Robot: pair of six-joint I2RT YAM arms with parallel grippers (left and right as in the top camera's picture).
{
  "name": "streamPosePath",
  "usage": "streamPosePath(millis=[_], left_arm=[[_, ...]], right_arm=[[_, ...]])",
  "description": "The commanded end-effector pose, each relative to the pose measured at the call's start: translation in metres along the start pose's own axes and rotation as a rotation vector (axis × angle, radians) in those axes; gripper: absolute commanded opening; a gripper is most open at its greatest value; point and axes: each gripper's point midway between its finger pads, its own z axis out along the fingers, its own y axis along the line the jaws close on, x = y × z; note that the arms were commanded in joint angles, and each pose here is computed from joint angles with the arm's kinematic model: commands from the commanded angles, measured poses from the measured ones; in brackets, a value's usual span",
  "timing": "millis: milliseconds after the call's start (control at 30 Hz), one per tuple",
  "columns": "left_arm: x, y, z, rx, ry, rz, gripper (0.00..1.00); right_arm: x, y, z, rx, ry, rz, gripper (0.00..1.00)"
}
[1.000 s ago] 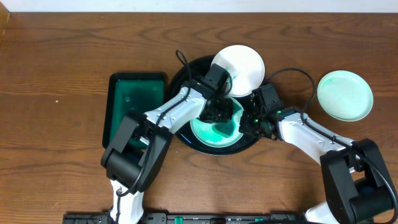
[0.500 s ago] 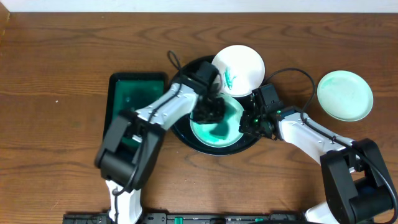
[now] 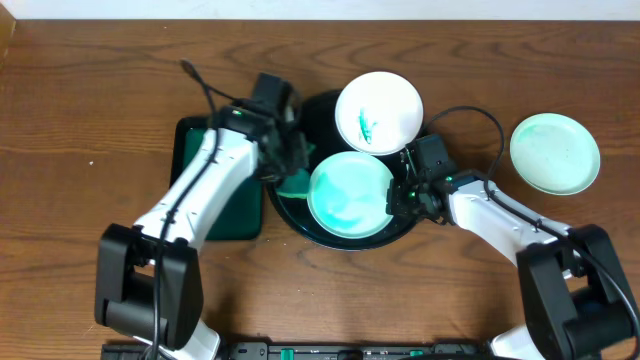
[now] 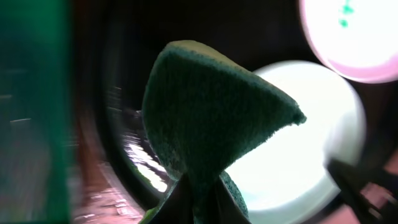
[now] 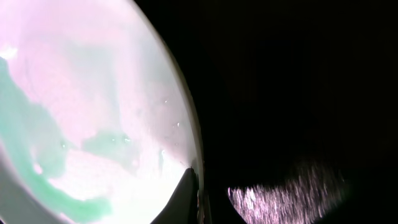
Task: Clean dirty plates on tray and stack at the side
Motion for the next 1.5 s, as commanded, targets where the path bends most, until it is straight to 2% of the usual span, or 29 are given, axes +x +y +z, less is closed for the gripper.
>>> streamPosePath(millis=[0, 167, 367, 600, 900, 1233, 1467], left_arm=[[-0.013, 0.040, -0.006, -0.071, -0.016, -0.074, 0.07], [-0.020, 0.077, -0.013, -0.099, -0.009, -0.181, 0.07], [-0.020, 0.106, -0.020, -0.120, 0.007, -0.247, 0.07], [-0.021, 0.113, -0.022, -0.124, 0.008, -0.267, 0.08], [-0.021, 0.113, -0.022, -0.124, 0.008, -0.267, 0.08], [-0.021, 0.113, -0.022, -0.124, 0.009, -0.264, 0.07], [-0.021, 0.113, -0.022, -0.126, 0.008, -0.258, 0.07]], right_arm=[[-0.021, 0.011, -0.032, 0.004, -0.116, -0.150, 0.01], [-0.037, 0.018, -0.070, 0.055, -0.257, -0.212, 0.01], [-0.047, 0.011, -0.107, 0.200, -0.391, -0.331, 0.01], [-0.064, 0.010, -0.149, 0.428, -0.569, -0.490, 0.01], [-0.075, 0.022, -0.187, 0.695, -0.704, -0.659, 0.01], [-0.080, 0.064, -0.218, 0.933, -0.769, -1.023, 0.01], [-0.075, 0.078, -0.239, 1.121, -0.753, -1.170, 0.01]])
